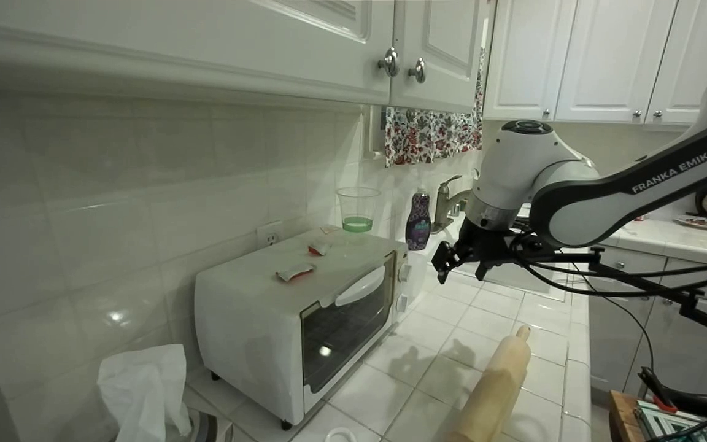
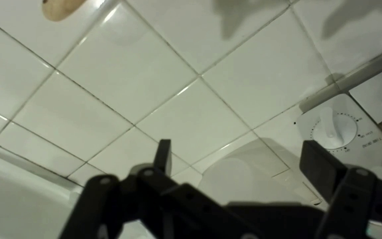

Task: Turn the bottom knob of the microwave to the right

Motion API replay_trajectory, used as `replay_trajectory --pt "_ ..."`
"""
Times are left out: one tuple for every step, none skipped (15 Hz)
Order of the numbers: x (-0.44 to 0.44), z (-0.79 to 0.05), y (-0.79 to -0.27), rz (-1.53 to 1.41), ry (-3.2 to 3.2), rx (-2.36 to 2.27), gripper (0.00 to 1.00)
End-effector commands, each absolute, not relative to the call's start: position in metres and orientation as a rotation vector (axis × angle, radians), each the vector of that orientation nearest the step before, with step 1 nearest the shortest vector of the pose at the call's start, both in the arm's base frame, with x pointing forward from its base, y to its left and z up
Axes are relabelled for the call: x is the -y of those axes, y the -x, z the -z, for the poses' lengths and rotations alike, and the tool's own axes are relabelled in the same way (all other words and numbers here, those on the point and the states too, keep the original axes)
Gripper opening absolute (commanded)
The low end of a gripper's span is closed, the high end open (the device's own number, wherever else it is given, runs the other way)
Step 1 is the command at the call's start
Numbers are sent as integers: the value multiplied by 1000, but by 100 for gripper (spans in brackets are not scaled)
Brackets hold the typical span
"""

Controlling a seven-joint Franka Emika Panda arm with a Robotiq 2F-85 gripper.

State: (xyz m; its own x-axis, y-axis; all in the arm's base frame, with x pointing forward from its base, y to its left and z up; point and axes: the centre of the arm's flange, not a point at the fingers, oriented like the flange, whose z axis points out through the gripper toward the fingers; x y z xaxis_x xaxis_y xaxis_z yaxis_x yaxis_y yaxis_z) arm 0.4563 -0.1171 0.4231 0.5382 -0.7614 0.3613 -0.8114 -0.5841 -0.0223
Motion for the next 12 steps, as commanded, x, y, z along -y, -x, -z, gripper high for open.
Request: replay_trajectory --pt "112 -422 -461 -500 -2614 1310 100" --pt "108 -423 -465 -534 -2633 1253 100" --pt "104 -424 -468 -556 -2636 1198 100" --pt "99 -425 -471 -574 -2641 1128 100" --pt "95 -426 -474 -588 -2639 1063 100" --pt "91 -426 -477 -601 -2638 1006 100" --pt "87 -427 -480 -618 -2623 954 100" --pt "85 -428 -482 -629 -2612 913 100" --pt "84 -428 -484 -641 -2603 877 100" --pt "85 -428 -485 -651 -2599 843 100" --pt "86 -428 -487 -660 -2593 818 100" --pt "88 -427 -488 -669 -2584 793 100"
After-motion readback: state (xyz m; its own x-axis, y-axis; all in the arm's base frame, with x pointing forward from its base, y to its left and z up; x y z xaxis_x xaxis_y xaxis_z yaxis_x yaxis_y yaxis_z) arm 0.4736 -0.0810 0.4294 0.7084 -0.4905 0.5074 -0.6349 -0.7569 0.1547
